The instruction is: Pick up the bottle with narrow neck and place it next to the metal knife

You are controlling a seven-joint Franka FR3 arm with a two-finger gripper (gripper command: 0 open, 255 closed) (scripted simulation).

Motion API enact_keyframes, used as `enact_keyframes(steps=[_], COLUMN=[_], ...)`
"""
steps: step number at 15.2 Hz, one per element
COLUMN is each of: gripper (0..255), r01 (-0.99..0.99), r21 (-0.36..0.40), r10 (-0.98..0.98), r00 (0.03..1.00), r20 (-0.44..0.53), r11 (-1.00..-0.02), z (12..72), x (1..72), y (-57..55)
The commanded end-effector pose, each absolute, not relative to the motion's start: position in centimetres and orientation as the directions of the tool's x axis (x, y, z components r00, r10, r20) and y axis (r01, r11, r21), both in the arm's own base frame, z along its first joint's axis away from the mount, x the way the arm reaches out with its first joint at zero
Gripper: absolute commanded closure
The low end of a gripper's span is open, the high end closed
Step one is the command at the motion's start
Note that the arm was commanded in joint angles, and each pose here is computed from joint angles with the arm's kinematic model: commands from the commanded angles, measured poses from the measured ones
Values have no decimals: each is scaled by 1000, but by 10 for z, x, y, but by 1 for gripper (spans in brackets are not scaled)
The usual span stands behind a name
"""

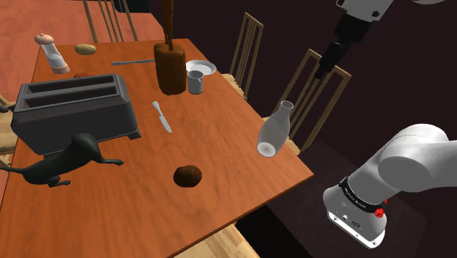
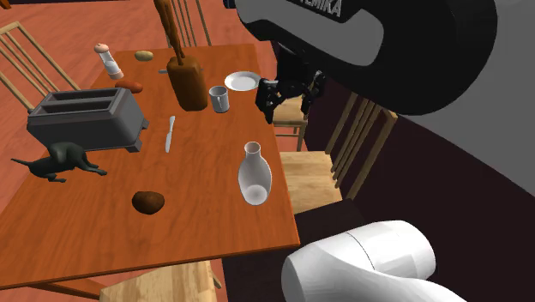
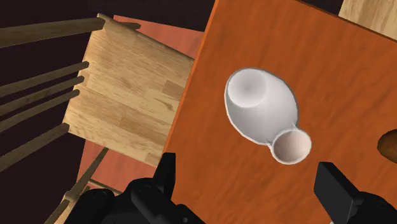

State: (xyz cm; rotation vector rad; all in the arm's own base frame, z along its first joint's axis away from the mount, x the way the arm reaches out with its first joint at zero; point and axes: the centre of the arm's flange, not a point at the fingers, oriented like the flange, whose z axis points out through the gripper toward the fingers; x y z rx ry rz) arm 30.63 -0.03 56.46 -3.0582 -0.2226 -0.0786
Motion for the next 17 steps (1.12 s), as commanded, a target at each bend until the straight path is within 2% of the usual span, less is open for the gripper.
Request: enact_keyframes(steps=[1,11,17], gripper=[0,0,0], r01=[146,92,92], r21=[-70,11,11], r10=[143,92,92], r00=[988,989,989], r20=[56,114,114], r11=[-987,-996,-996], z=[565,464,432], x=[306,302,306], y=[0,92,92])
